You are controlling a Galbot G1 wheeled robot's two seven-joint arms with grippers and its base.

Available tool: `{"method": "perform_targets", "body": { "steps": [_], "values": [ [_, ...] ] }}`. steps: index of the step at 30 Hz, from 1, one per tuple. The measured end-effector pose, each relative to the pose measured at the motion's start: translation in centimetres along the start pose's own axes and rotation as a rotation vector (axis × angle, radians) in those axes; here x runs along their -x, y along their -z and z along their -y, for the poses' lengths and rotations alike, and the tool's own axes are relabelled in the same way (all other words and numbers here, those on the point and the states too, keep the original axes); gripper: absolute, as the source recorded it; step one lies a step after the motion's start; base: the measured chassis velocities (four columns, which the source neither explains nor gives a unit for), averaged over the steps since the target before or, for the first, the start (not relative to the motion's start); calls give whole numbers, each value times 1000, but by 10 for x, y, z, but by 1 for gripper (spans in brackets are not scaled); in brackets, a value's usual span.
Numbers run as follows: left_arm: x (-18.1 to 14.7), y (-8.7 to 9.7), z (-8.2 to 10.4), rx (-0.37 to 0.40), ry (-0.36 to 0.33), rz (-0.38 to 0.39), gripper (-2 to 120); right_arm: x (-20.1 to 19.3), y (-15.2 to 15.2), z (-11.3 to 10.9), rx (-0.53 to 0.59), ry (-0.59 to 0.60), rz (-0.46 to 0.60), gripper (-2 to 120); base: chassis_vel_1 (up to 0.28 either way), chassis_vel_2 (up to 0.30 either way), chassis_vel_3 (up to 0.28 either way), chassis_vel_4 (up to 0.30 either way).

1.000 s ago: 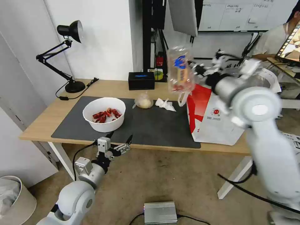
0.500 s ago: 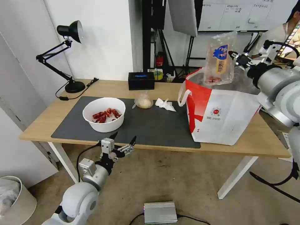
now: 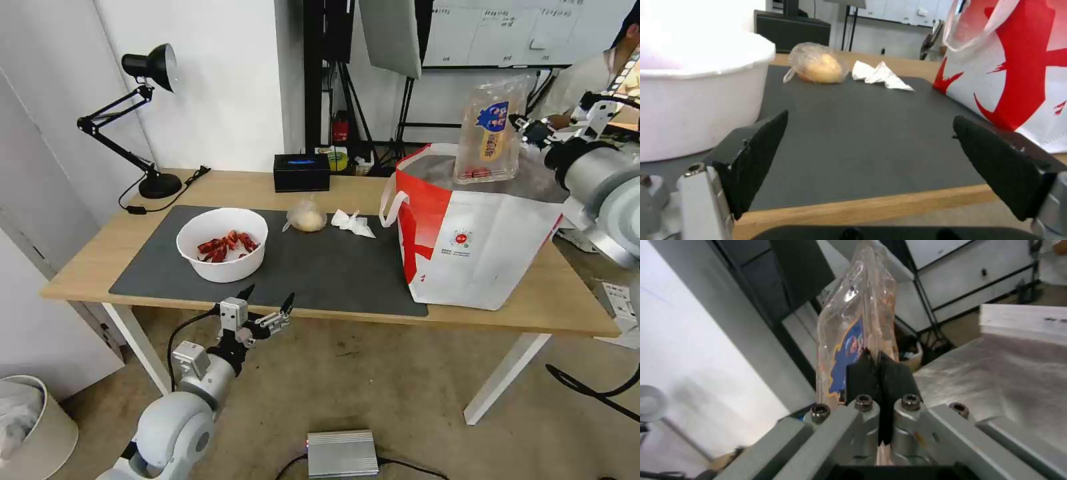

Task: Pick up the trash from the table and place it into the takeout bag.

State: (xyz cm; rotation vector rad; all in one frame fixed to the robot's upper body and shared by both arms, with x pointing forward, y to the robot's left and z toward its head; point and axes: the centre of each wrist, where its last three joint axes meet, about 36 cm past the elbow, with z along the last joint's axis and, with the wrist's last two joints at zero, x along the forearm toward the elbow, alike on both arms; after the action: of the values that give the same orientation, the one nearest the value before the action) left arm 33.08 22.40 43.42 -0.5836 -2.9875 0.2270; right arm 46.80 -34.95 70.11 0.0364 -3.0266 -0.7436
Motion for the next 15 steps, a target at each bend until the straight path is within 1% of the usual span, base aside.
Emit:
{"method": "perform_targets", "body": {
  "steps": [2, 3, 5, 6, 8, 15],
  "values": [
    [0, 1, 0, 0, -1, 2, 100, 3, -3, 4, -20, -10, 8, 0, 0, 0, 0, 0],
    [0, 1, 1, 1, -2, 3, 100, 4, -5, 7, -50, -18, 19, 0, 0, 0, 0, 0],
    [0, 1, 1, 1, -2, 3, 100, 4, -5, 7, -50, -18, 19, 0, 0, 0, 0, 0],
    [-1, 3, 2, 1, -4, 7, 100, 7, -12, 13, -112, -35, 42, 0, 0, 0, 0, 0],
    [-2, 3, 2, 0, -5, 7, 100, 8, -15, 18, -150, -47, 53, 0, 0, 0, 0, 0],
    [-3, 3, 3, -1, -7, 7, 100, 8, -26, 24, -160, -63, 35, 0, 0, 0, 0, 0]
  ]
}}
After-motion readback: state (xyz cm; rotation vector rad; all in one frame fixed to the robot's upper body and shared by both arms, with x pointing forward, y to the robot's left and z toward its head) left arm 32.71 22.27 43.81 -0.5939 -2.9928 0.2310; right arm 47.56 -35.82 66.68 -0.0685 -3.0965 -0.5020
